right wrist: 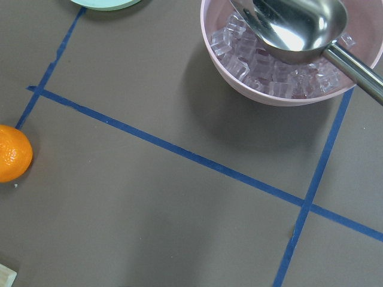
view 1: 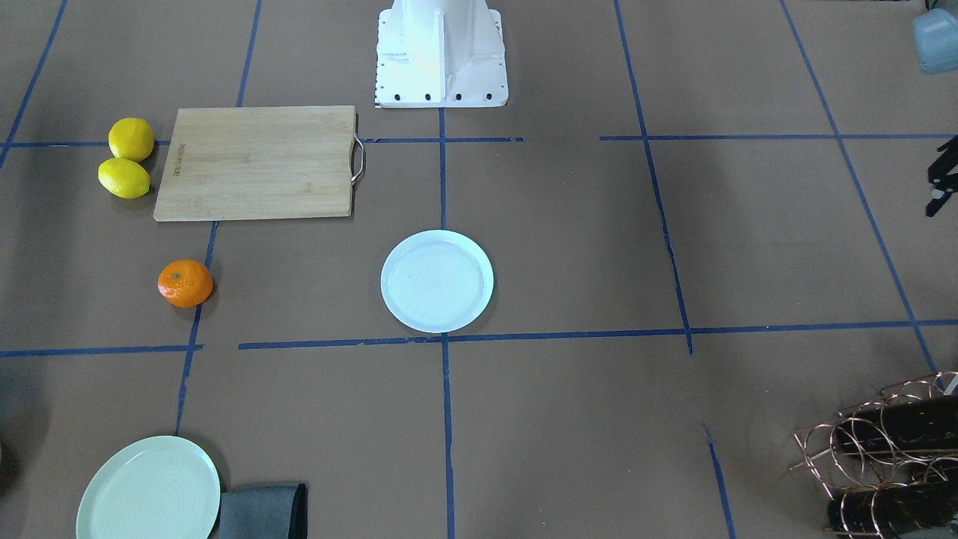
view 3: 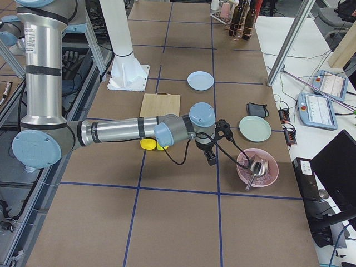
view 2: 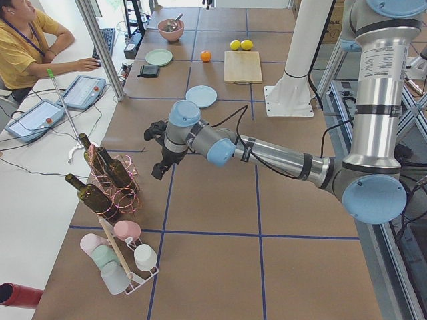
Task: Pick orange to plate
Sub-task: 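Withdraw the left arm away from the plate, then move the right gripper above the orange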
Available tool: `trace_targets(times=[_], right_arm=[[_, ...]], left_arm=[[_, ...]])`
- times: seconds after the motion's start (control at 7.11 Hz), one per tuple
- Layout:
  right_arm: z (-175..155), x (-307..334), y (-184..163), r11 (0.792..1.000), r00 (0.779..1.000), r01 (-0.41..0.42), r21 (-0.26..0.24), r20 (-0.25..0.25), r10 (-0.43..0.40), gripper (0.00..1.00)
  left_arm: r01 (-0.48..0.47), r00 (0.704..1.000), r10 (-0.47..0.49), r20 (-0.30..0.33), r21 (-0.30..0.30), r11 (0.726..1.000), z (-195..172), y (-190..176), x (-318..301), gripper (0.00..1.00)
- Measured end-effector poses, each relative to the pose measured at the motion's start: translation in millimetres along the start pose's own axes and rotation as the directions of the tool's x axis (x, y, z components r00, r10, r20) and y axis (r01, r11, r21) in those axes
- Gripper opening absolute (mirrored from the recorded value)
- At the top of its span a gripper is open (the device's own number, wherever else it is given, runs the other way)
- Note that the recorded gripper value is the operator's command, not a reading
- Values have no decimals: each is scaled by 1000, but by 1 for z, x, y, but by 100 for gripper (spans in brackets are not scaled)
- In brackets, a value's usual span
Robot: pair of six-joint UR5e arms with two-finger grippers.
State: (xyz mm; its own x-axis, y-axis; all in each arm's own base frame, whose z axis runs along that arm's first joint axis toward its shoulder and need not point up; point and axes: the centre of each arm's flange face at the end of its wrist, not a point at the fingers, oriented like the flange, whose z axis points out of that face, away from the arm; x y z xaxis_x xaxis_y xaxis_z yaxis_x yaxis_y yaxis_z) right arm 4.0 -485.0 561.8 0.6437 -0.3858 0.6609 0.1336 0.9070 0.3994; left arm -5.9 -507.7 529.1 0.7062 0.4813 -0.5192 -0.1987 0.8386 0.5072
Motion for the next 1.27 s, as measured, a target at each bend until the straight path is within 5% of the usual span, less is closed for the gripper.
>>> trace_targets(times=[0.42,0.84,1.27], right_arm=[[0,0,1,1000,1000,-2,0,1,2,100],[-5,-13,-5,999,999,-31,11,6,31,100],[20,-110,-67,997,996,-82,2,41,81,100]], left_arm=[[177,983,-182,-9,-199,964,24,93,-70,100],[306,948,-317,-29,-195,932,5,136,-96,100],[321,941,-336,-47,-192,927,4,139,-97,100]])
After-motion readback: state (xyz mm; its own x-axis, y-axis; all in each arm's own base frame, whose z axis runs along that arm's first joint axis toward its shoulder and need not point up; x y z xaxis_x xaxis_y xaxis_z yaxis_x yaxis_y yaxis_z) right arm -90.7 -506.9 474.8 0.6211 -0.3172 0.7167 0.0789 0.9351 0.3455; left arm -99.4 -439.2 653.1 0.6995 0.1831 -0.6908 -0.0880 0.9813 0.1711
